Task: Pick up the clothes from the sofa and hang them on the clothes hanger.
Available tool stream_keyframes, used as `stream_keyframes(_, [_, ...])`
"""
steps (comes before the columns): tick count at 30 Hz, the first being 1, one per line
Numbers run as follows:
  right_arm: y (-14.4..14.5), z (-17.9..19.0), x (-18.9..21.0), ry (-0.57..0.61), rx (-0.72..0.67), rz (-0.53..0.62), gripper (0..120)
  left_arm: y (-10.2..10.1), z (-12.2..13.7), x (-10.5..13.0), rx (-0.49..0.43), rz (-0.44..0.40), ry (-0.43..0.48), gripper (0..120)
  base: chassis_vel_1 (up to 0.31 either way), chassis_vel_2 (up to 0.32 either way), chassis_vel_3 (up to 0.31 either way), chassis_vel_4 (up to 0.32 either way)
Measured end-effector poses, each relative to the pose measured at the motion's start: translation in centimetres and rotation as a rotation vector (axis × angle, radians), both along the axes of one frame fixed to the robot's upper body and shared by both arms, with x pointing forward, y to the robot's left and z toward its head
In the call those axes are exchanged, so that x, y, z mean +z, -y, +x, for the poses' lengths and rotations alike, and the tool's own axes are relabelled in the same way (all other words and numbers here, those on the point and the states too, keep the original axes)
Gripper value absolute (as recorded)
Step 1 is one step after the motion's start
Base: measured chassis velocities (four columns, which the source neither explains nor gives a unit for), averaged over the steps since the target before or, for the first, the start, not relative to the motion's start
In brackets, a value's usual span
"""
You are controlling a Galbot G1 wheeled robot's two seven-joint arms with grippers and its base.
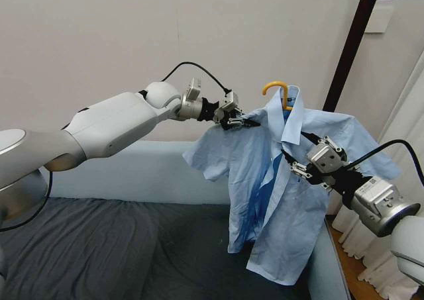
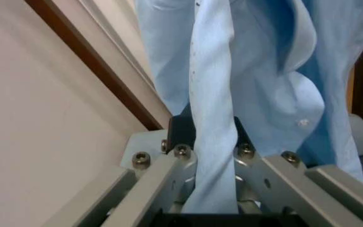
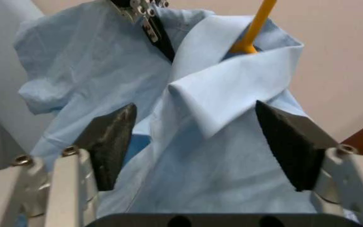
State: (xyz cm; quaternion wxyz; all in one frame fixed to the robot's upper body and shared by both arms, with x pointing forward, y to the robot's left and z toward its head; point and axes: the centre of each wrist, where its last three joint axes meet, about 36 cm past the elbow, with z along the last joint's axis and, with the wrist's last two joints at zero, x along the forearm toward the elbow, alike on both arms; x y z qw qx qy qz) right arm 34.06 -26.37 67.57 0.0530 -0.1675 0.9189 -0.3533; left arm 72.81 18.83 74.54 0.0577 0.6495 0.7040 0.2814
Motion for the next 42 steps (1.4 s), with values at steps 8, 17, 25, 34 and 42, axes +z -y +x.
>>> stream_keyframes(8, [-0.1, -0.4, 1.6, -0.034, 0.050, 0.187, 100, -1.8, 0.5, 0.0, 0.012, 0.012, 0.012, 1, 0.000, 0.000, 0.000, 0.000])
stream_keyframes(17, [2.9, 1.7, 3.8, -0.125, 0.117, 0.237, 100, -3.1, 0.6, -0.4, -0.017, 0.031, 0.015, 1, 0.000, 0.000, 0.000, 0.000])
stream_keyframes(25, [9.5, 5.7, 6.5, -0.273, 0.164, 0.175, 100, -3.9, -0.1, -2.4, -0.069, 0.043, 0.005, 1, 0.000, 0.000, 0.000, 0.000])
stream_keyframes(34, [10.6, 6.0, 7.7, -0.423, 0.163, 0.120, 100, -4.3, -1.3, -3.8, -0.120, 0.049, -0.013, 1, 0.000, 0.000, 0.000, 0.000])
stream_keyframes(42, [10.4, 5.8, 7.1, -0.477, 0.178, 0.059, 100, -3.3, -2.7, -4.1, -0.176, 0.076, -0.005, 1, 0.000, 0.000, 0.000, 0.000])
